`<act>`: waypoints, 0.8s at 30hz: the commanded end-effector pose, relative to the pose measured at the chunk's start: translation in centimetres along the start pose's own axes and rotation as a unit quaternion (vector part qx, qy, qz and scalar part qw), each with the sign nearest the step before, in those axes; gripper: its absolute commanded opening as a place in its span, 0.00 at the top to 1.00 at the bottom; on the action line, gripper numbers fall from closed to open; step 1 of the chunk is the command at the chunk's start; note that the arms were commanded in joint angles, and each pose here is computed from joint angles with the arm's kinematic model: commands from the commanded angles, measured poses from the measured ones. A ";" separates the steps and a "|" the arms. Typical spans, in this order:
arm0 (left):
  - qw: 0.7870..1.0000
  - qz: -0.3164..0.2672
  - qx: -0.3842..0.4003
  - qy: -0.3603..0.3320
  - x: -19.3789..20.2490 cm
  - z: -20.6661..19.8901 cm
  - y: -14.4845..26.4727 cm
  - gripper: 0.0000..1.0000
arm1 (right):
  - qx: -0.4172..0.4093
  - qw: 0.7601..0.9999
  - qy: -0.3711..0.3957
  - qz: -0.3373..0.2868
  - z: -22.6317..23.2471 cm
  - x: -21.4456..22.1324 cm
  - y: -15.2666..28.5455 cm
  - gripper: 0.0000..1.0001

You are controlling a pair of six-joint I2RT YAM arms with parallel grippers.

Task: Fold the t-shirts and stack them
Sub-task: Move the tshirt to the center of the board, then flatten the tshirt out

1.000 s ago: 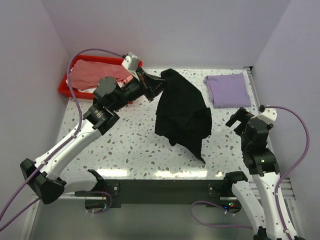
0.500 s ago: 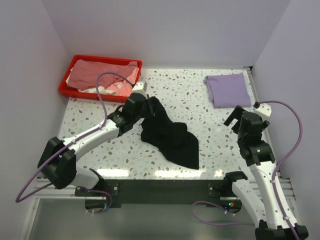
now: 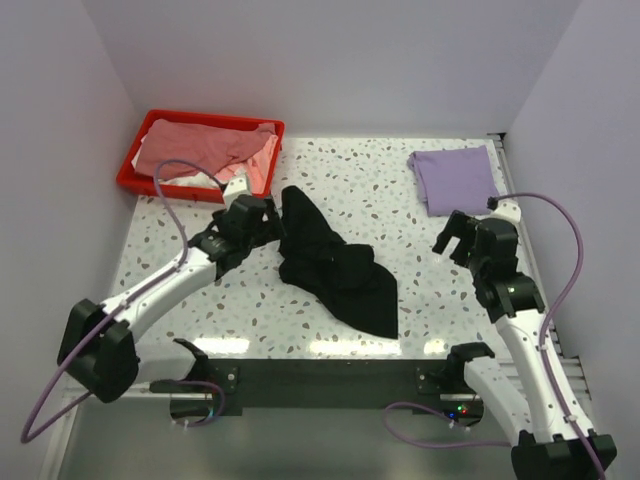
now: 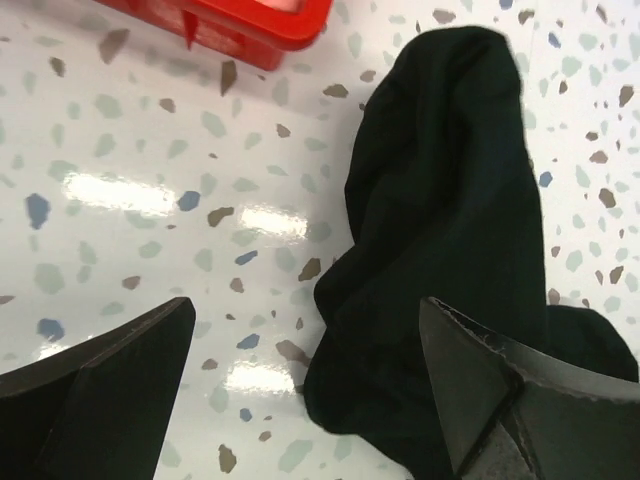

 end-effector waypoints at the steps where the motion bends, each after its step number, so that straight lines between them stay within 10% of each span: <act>1: 0.998 -0.048 -0.020 0.022 -1.6 1.6 2.8 0.00 | -0.067 0.998 0.015 0.013 1.4 -0.1 -0.3 0.01; 12: 0.957 0.025 0.280 -0.070 0.2 -6.5 3.8 0.00 | -0.248 0.960 -0.003 0.129 4.7 4.5 -2.0 0.01; 24: 0.974 0.106 0.137 -0.146 4.0 -8.6 -2.4 0.07 | -0.224 0.964 0.003 0.141 3.6 6.2 -2.1 0.01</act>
Point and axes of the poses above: each gripper's point midway between its finger pads, its own y axis back along the fingers, its own z axis along the line the jaws close on, x = y × z, the point moved 8 cm from there along y, back along the fingers
